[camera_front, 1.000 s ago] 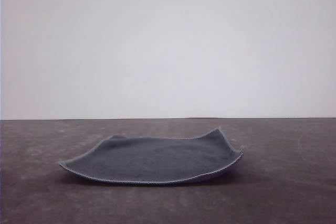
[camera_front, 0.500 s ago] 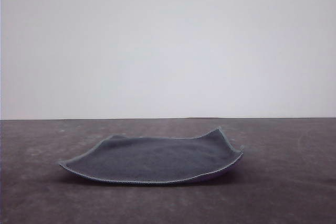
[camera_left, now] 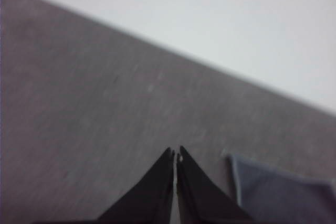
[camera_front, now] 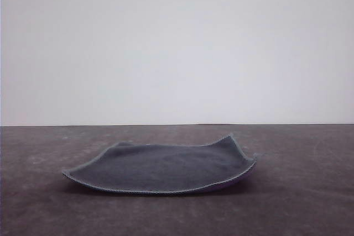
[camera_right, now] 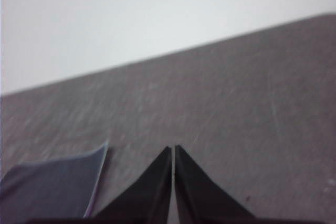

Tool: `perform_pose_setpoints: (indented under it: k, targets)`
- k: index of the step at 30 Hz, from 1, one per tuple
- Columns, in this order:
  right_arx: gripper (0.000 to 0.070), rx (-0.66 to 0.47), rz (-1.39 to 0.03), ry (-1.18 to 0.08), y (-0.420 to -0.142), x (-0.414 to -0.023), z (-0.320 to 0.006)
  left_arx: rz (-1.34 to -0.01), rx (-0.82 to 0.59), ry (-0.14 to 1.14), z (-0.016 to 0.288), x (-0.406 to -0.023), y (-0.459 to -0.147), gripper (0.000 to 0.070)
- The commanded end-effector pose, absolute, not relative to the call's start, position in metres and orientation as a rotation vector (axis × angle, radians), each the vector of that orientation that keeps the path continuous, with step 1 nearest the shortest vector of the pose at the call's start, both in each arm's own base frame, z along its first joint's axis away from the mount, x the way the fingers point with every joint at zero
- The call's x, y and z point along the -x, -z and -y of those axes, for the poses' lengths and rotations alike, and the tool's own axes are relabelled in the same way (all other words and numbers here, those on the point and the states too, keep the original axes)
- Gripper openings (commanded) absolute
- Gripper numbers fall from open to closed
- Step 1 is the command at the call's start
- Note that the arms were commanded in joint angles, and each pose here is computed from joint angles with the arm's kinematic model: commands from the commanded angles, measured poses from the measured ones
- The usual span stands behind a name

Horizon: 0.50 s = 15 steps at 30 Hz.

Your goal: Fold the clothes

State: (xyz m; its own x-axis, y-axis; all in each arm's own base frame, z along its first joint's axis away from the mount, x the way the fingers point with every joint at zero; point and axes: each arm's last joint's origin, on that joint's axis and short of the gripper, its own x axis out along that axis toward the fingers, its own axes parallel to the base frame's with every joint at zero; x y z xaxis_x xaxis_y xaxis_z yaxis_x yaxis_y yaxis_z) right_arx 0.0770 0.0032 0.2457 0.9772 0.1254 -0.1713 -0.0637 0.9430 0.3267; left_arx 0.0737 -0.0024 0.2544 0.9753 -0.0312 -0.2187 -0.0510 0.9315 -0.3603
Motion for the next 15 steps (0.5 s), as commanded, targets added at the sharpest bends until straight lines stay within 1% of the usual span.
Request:
perform_pose_setpoints:
  k: [1,5,7,10,13,15]
  targets:
    - [0.0006,-0.306,-0.218,-0.111,-0.254,-0.078,-0.004,-0.267,0.32,-0.015,0.002,-0.073,-0.265,0.0003]
    - [0.0006,-0.271,-0.369,-0.146,-0.262,-0.085,-0.005,-0.416,0.278,-0.027,0.003,-0.081,-0.279,0.0003]
    - [0.0006,-0.253,-0.436,-0.182,-0.264,-0.092,-0.006,-0.485,0.257,-0.013,0.003,-0.087,-0.284,0.0003]
    - [0.0006,-0.232,-0.506,-0.247,-0.263,-0.105,-0.008,-0.582,0.246,0.035,0.005,-0.098,-0.289,0.0003]
    - [0.0006,-0.229,-0.561,-0.294,-0.26,-0.116,-0.012,-0.667,0.234,0.11,0.008,-0.111,-0.288,0.0003]
    - [0.0006,-0.212,-0.582,-0.325,-0.258,-0.122,-0.016,-0.698,0.234,0.151,0.011,-0.118,-0.286,0.0003]
